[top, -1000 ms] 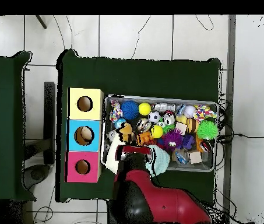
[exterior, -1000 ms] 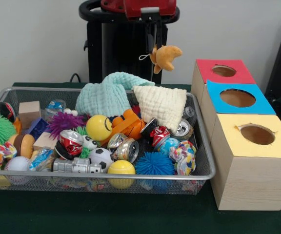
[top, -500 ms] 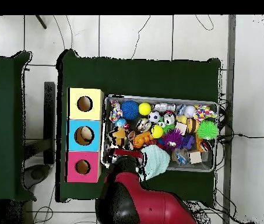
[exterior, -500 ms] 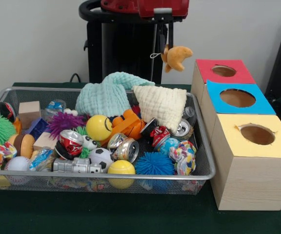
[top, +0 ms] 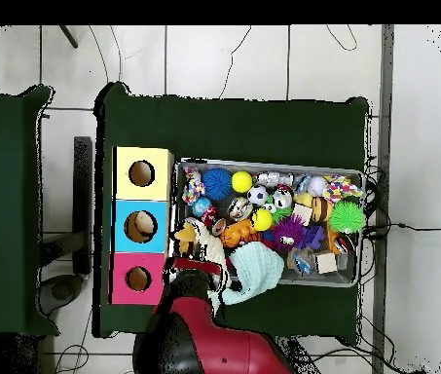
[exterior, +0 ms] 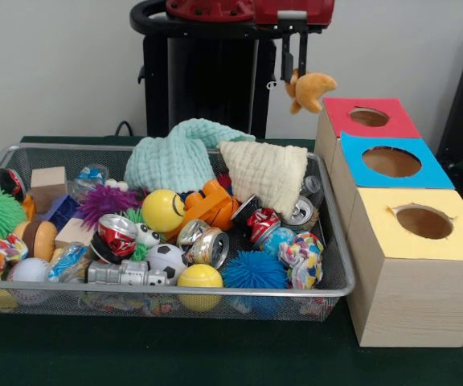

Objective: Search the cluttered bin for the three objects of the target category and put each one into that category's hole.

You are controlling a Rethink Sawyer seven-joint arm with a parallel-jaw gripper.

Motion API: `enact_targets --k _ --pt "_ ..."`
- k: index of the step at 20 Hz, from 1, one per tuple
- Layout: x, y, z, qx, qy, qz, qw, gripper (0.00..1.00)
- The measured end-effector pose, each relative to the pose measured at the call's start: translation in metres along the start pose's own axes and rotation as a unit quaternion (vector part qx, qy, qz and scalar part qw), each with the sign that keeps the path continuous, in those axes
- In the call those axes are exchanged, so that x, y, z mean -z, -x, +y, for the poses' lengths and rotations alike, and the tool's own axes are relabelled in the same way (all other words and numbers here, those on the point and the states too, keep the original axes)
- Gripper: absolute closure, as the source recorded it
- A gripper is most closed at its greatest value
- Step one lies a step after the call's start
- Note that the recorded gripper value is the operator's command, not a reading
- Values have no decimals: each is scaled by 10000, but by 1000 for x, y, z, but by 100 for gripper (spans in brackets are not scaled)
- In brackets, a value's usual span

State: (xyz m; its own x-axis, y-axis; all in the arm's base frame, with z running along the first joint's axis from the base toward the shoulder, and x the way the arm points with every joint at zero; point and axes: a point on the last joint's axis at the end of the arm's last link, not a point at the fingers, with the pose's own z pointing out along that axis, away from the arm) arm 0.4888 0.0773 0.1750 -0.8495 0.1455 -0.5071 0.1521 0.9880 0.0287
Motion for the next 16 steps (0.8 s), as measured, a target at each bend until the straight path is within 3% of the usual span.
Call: enact_targets --k 10,16 --pt "10 -29 46 74 -117 425 9990 100" --pt "-1 -45 51 48 -263 764 9967 100"
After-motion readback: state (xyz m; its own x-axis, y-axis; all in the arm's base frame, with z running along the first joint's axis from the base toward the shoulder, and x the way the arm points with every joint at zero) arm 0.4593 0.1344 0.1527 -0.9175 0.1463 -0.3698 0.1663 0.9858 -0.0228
